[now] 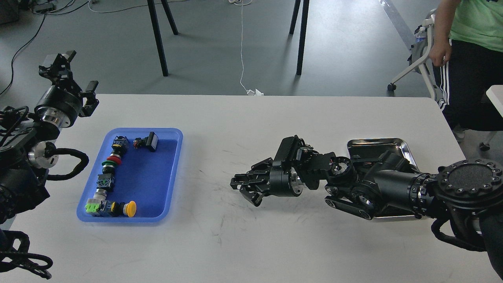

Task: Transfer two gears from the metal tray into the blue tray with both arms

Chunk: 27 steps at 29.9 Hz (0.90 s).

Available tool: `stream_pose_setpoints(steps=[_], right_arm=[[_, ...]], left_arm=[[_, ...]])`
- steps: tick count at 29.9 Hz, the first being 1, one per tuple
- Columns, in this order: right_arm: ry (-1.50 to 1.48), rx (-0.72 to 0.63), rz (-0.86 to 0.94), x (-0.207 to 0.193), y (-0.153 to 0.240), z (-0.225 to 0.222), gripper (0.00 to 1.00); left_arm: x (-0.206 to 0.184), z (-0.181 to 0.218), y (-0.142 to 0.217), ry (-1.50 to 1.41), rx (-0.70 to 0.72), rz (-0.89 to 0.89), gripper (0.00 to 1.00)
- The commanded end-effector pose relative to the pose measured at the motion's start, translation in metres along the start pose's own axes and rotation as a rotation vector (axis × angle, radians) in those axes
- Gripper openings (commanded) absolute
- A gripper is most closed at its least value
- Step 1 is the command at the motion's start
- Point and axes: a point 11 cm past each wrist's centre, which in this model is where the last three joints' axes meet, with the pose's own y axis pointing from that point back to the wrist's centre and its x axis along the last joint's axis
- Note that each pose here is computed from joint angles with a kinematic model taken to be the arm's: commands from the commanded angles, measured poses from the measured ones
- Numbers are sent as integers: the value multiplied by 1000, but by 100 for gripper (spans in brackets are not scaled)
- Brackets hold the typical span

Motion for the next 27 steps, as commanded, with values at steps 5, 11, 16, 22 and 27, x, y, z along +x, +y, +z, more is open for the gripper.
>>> stream_pose_setpoints(steps=[5, 11, 16, 22, 27], right_arm=[[2, 6, 12, 2, -1, -2, 1], [6, 7, 36, 6, -1, -3, 3], [1, 5, 43, 8, -2, -2, 27], [-3, 1, 59, 11, -2, -1, 49], [-8, 1, 61, 10, -2, -2, 50]], left_arm=[[0, 0, 0, -2, 1, -1, 98], [0, 0, 0, -2, 1, -1, 98], [1, 1, 0, -3, 1, 0, 98], [1, 2, 0, -4, -1, 0, 98], [4, 4, 1, -7, -3, 3, 98]])
